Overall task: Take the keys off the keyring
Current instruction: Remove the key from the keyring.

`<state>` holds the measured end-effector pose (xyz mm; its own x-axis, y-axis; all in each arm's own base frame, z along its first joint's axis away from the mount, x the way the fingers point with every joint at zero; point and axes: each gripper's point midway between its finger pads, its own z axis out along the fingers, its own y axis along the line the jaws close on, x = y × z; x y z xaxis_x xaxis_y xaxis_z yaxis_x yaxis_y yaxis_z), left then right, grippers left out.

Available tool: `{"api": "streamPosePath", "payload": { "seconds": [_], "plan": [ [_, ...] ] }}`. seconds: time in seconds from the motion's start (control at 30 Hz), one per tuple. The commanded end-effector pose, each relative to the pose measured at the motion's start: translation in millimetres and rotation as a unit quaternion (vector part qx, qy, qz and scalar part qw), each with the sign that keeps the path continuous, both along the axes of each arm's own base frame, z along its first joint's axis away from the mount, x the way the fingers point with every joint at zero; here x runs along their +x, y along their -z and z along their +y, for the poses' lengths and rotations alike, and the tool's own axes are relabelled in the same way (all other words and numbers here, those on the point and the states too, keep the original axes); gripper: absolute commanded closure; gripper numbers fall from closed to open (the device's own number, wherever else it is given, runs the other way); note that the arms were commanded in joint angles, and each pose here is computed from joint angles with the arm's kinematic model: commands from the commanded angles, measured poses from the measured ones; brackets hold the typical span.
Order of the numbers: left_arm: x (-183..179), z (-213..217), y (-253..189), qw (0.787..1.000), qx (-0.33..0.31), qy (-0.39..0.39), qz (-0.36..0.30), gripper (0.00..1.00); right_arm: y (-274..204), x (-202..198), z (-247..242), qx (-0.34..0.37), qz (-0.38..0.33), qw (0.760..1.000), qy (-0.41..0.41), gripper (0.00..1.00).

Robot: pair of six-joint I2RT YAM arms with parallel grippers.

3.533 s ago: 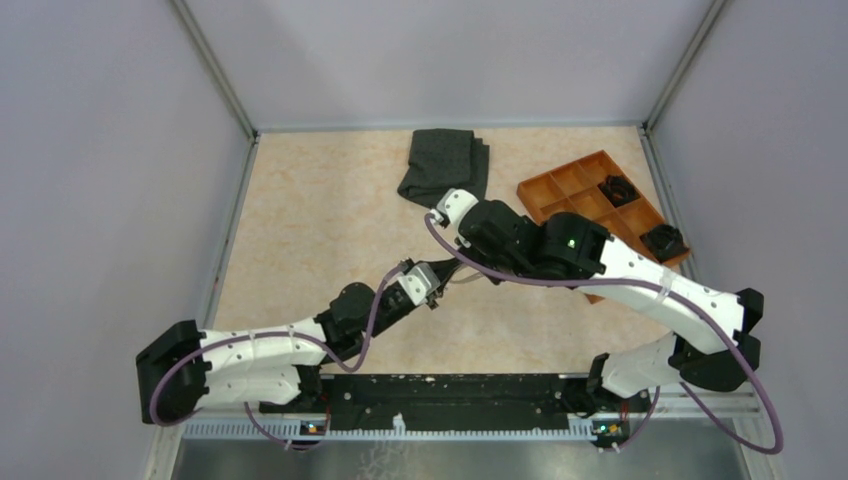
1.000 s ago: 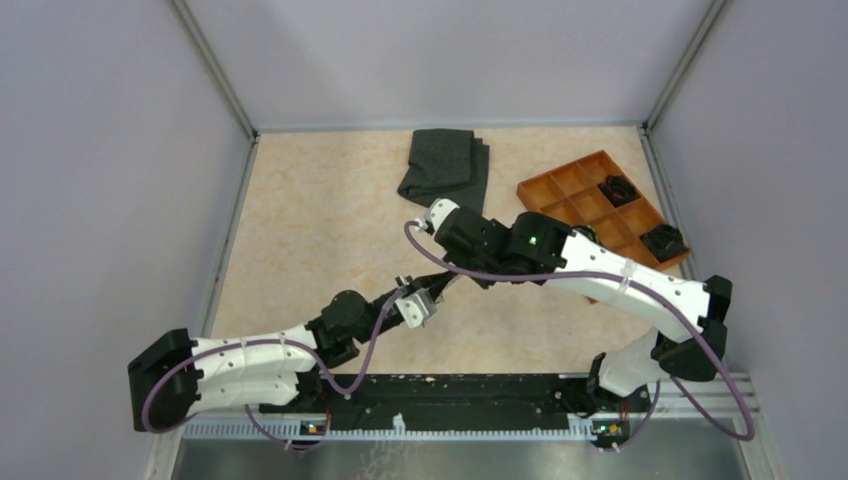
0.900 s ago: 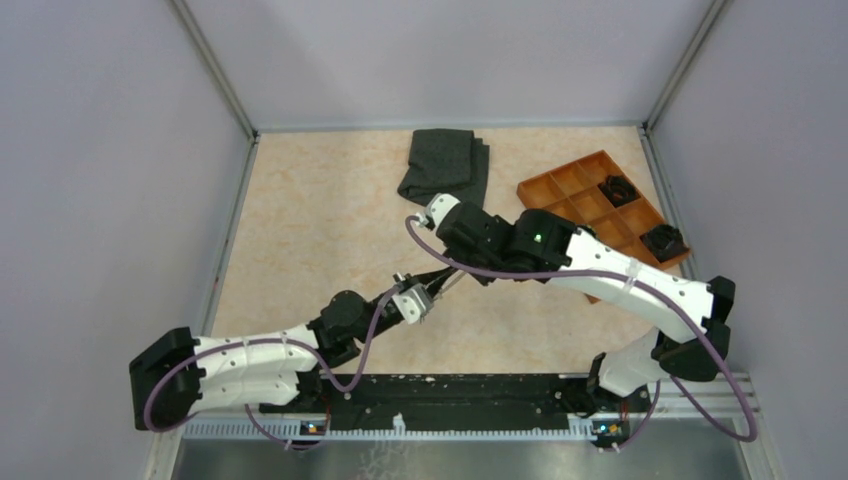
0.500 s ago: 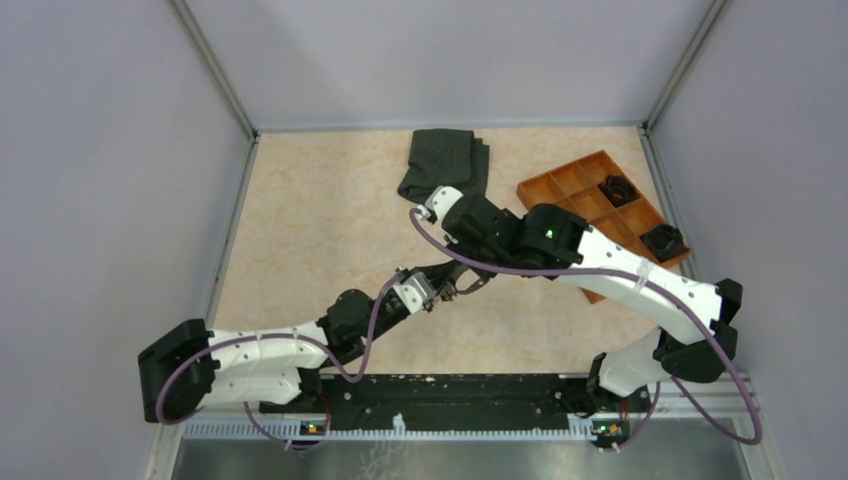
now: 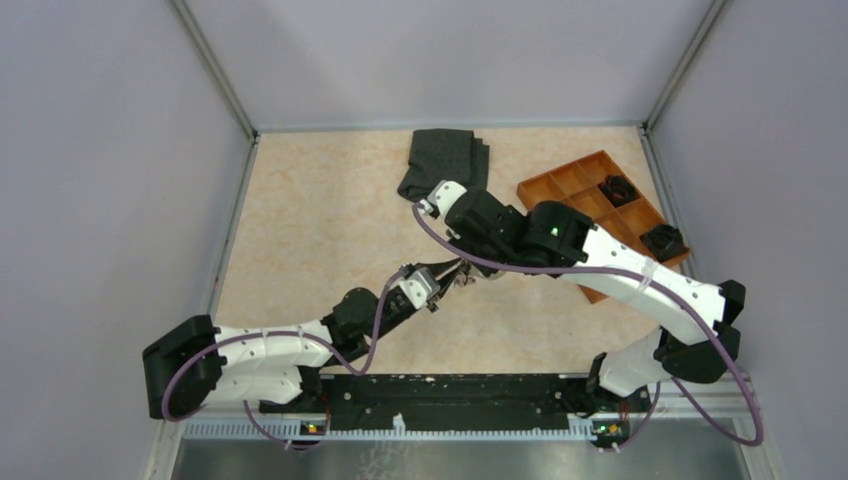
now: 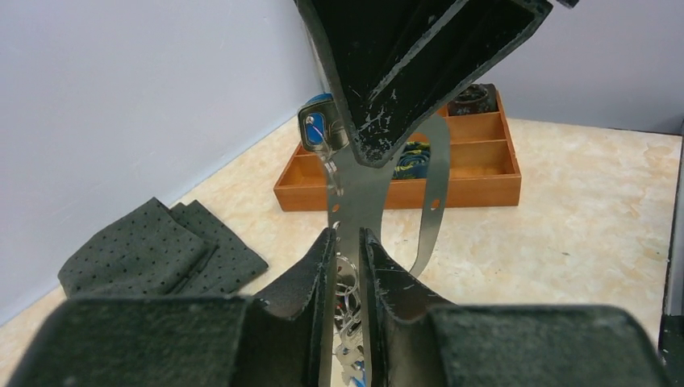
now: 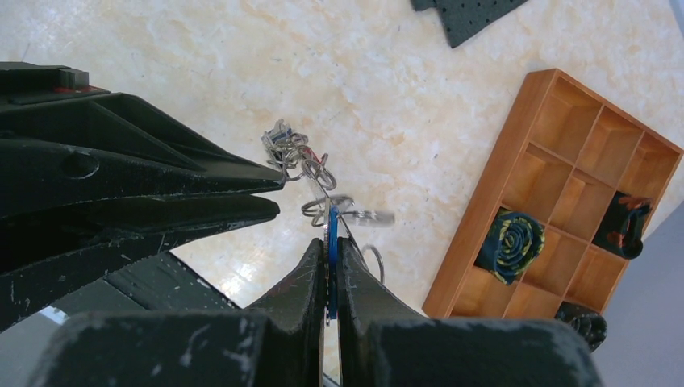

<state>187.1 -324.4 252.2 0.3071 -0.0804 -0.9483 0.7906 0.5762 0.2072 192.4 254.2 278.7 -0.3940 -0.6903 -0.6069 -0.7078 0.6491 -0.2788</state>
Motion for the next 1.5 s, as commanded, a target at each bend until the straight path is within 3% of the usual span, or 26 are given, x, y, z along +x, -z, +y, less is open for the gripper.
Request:
{"api": "streamPosePath", "payload": {
  "seconds": [0.0,0.43,1.47],
  "plan": [
    [-3,1,-37,0.998,-0.060,0.005,-0.009,0.77,-35,8,-2,0.051,-0.039,0.998,0.013,1.00],
    [-2,2,-55,0.997,-0.075,0.002,-0.020,0.66,-32,6,3,0.051,-0.030,0.998,0.009,1.00],
    [11,-9,-55,0.997,-0.076,-0.020,-0.010,0.68,-31,3,6,0.046,-0.024,0.999,0.001,1.00]
  ]
}}
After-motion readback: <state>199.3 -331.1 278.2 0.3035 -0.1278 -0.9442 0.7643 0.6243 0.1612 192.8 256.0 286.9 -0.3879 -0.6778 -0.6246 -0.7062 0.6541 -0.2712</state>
